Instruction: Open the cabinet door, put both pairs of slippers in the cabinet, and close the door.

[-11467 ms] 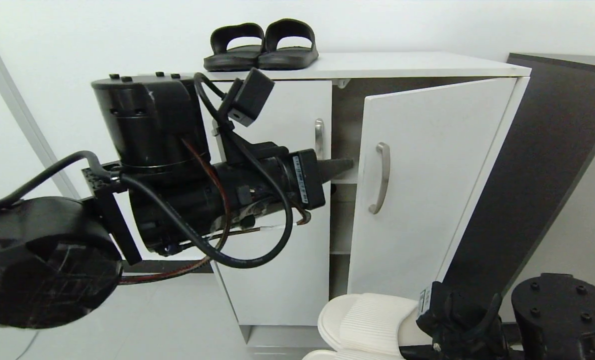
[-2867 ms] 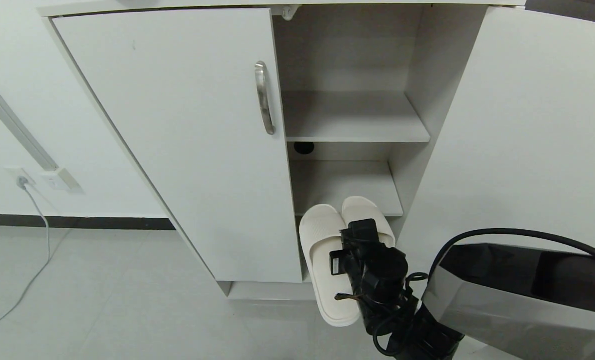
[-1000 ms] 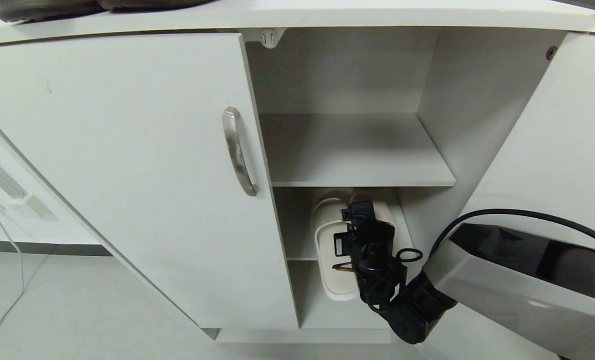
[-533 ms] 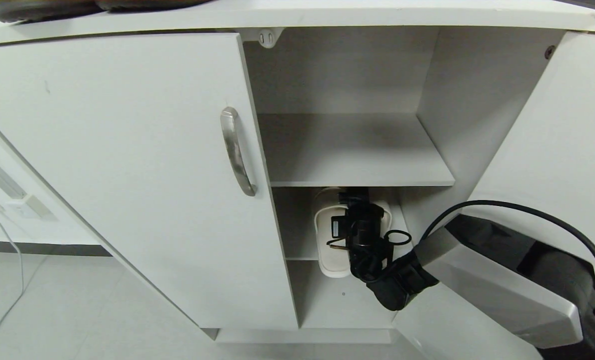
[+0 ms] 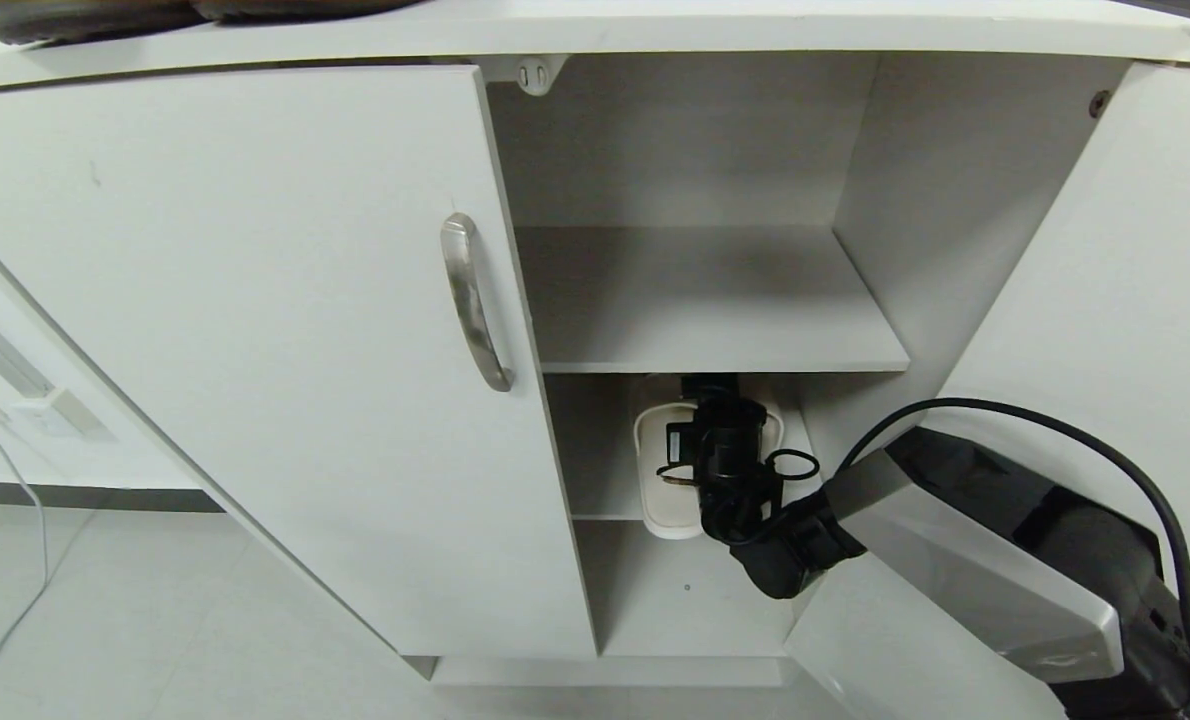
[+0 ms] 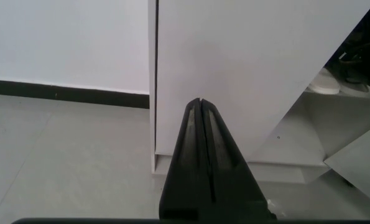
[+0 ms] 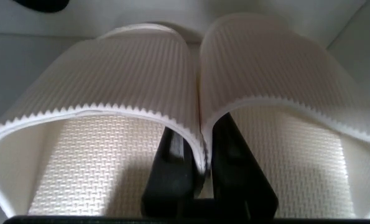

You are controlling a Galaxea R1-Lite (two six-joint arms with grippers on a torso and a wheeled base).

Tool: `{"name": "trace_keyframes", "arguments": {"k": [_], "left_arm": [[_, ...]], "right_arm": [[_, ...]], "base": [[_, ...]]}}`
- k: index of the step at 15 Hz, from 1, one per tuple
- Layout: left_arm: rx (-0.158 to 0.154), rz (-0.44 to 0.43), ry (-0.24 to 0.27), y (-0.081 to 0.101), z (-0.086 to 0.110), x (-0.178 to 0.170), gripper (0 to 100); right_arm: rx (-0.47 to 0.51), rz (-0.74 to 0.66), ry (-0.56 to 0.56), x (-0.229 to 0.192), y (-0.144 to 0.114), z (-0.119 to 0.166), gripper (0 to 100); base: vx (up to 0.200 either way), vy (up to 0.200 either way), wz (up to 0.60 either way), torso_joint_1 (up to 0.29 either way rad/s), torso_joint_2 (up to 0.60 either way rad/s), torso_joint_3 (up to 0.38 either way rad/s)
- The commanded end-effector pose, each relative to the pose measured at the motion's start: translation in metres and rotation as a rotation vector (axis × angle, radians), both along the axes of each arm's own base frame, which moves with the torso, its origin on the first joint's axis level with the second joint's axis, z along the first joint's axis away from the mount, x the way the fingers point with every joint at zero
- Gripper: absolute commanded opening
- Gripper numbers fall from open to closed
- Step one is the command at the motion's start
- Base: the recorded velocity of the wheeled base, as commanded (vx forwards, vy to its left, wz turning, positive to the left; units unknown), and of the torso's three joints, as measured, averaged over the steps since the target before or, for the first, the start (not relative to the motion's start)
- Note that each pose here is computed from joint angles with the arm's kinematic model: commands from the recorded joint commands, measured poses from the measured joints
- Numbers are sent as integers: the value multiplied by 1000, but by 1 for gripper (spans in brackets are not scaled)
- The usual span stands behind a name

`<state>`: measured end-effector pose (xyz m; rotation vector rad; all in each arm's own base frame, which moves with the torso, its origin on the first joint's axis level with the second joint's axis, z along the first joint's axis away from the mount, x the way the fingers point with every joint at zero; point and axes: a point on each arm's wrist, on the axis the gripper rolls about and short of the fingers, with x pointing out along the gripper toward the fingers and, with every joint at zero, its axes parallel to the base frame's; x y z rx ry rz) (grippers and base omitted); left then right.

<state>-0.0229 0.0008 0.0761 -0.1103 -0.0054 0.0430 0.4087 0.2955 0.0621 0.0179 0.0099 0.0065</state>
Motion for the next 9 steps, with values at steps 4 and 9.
{"name": "trace_keyframes", "arguments": {"k": [4, 9], "left_arm": [[0, 1, 0, 0, 0, 0, 0], [0, 1, 1, 0, 0, 0, 0]], "right_arm": [[-8, 0, 11, 3, 1, -6, 0], [-29, 1, 36, -3, -1, -7, 100]], "base": [[0, 0, 0, 0, 0, 0], [0, 0, 0, 0, 0, 0]]}}
